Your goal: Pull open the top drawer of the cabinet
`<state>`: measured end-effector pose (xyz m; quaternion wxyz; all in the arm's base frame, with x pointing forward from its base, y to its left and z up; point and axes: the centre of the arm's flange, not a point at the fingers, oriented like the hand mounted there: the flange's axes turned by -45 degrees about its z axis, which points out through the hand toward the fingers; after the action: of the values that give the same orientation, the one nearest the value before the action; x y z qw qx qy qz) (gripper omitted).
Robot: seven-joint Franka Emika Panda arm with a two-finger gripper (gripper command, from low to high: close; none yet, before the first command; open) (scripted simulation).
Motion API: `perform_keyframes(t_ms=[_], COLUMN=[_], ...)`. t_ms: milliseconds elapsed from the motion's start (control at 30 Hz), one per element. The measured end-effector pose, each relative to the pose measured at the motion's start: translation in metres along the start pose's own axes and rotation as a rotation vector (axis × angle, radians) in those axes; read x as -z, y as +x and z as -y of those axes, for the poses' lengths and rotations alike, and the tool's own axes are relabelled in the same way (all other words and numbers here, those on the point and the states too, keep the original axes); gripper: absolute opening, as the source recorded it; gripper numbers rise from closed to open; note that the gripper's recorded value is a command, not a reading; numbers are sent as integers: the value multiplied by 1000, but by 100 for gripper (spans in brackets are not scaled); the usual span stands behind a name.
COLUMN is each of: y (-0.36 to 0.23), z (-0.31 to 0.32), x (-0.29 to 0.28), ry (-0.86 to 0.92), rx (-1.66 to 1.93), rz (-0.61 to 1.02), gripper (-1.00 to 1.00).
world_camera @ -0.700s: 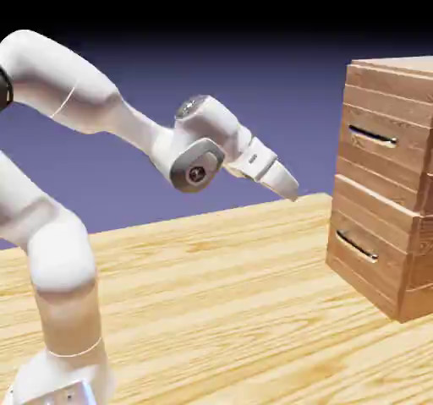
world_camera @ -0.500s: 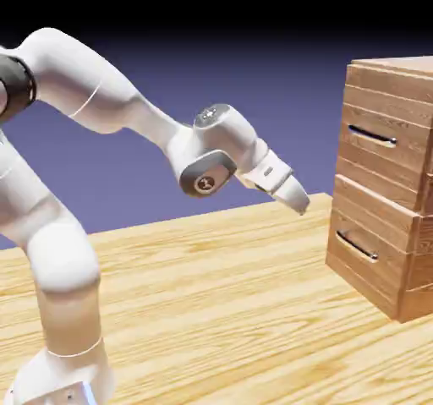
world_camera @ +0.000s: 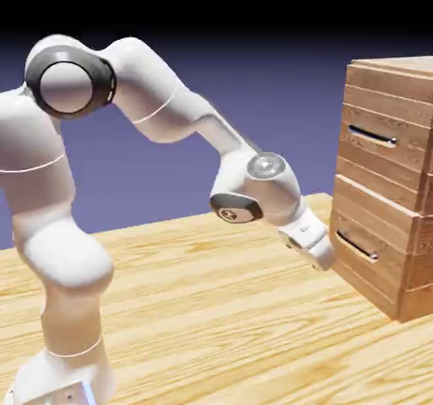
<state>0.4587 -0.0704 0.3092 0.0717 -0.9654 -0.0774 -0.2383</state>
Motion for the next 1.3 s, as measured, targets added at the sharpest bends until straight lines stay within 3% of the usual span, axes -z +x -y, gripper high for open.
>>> perform_keyframes(t_ms=[700, 1300], y=[-13, 89], z=[-58, -28], x=[-62, -19], ry=[-164, -579], rx=[289, 863], rz=[-23, -305], gripper=[100, 100])
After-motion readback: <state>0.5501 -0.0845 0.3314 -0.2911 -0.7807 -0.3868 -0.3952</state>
